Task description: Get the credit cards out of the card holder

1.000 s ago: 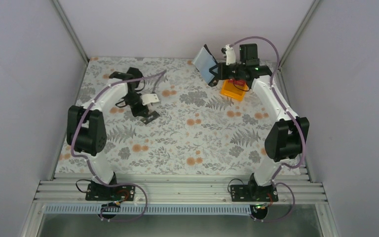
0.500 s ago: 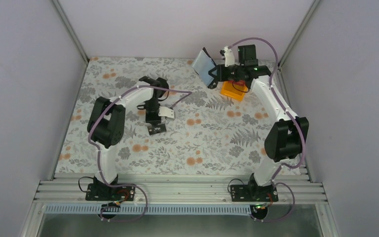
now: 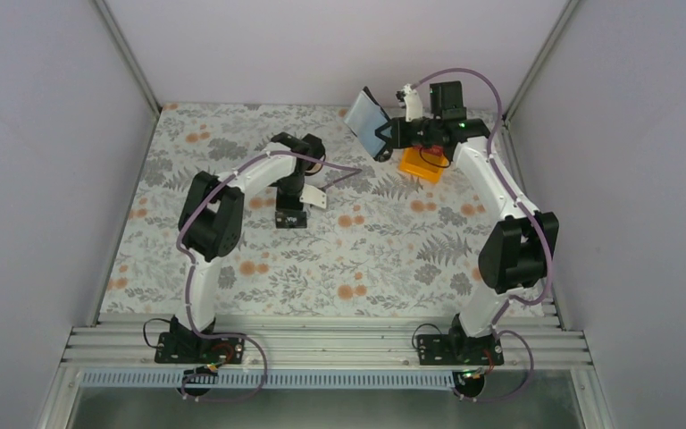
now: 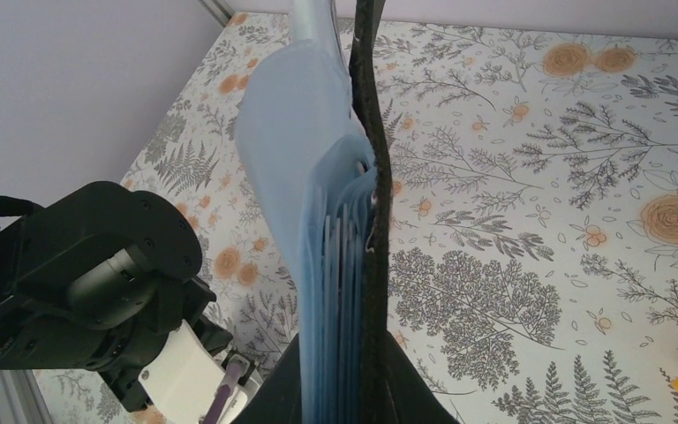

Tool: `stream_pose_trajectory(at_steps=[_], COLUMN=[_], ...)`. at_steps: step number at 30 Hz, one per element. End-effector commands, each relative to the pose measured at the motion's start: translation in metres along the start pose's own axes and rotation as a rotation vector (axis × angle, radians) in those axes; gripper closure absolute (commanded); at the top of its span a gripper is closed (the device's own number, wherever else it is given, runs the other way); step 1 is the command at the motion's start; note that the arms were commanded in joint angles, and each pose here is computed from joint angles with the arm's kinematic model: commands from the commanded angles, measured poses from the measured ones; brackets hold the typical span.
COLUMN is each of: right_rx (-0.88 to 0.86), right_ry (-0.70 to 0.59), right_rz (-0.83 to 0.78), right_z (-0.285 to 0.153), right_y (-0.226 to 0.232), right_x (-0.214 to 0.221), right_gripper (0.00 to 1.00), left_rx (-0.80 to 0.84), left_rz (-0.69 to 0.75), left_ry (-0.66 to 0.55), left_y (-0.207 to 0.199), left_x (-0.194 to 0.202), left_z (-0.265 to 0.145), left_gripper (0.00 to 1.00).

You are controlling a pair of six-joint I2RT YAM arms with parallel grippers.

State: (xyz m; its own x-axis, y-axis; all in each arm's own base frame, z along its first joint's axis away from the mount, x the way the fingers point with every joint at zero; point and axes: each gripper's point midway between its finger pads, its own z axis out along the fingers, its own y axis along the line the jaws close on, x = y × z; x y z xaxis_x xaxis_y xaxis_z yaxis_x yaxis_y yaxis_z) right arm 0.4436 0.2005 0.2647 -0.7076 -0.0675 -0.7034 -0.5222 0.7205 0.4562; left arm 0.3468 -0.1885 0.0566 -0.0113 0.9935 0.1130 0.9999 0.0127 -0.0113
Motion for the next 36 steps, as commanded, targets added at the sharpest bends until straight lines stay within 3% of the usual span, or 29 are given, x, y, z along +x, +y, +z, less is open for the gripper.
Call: stream_pose_trajectory(at_steps=[1,6,10,14,19,22,25,26,29,31,36], right_rx=[-0.042,-0.048,-0.074,-0.039,-0.003,-0.046,-0.147,-0.194,-0.33,-0.414,-0.53], right_ry=[-0.025,-0.022,-0.013,-0.007,-0.021,-0.015,0.032,0.048,0.076,0.094,0.14], right_rz=[-0.046,-0.047,-0.047,-0.041,-0.055,-0.116,-0.218,-0.255,-0.35,-0.392,-0.477], right_z=[-0.004,-0.003,0.0,0.001,-0.004,-0.001,0.011,0.015,0.02,0.024,0.032], right_y=[0.015,0.015,0.018,0.012,0.011,0.029,0.068,0.084,0.128,0.153,0.198], right_x=[-0.008,-0.007,-0.005,-0.003,-0.009,-0.006,0.007,0.013,0.028,0.039,0.06], right_gripper=[0.96,0.96,0.96,0.96,0.96,0.96,0.96,0.96,0.96,0.96,0.94], left_rx=[-0.054,-0.115,-0.203,-0.243,-0.291,-0.323,-0.312,-0.304,-0.229,-0.193,-0.099], left_rz=[0.032,0.028,0.021,-0.025,-0.077,-0.121,-0.183,-0.217,-0.341,-0.397,-0.377], left_ry=[0.059,0.021,-0.017,-0.119,-0.449,-0.724,-0.952,-1.014,-1.158,-1.166,-1.192], left_y=[0.017,0.033,0.054,0.067,0.061,0.05,0.034,0.031,0.023,0.02,-0.009], left_x=[-0.001,-0.012,-0.02,-0.028,-0.028,-0.011,0.008,0.015,0.028,0.029,0.023], left_z=[0.01,-0.002,-0.02,-0.059,-0.168,-0.235,-0.276,-0.283,-0.281,-0.264,-0.239], left_gripper=[0.92,0.72,0.5,0.48,0.42,0.27,0.03,0.0,0.0,0.0,0.0])
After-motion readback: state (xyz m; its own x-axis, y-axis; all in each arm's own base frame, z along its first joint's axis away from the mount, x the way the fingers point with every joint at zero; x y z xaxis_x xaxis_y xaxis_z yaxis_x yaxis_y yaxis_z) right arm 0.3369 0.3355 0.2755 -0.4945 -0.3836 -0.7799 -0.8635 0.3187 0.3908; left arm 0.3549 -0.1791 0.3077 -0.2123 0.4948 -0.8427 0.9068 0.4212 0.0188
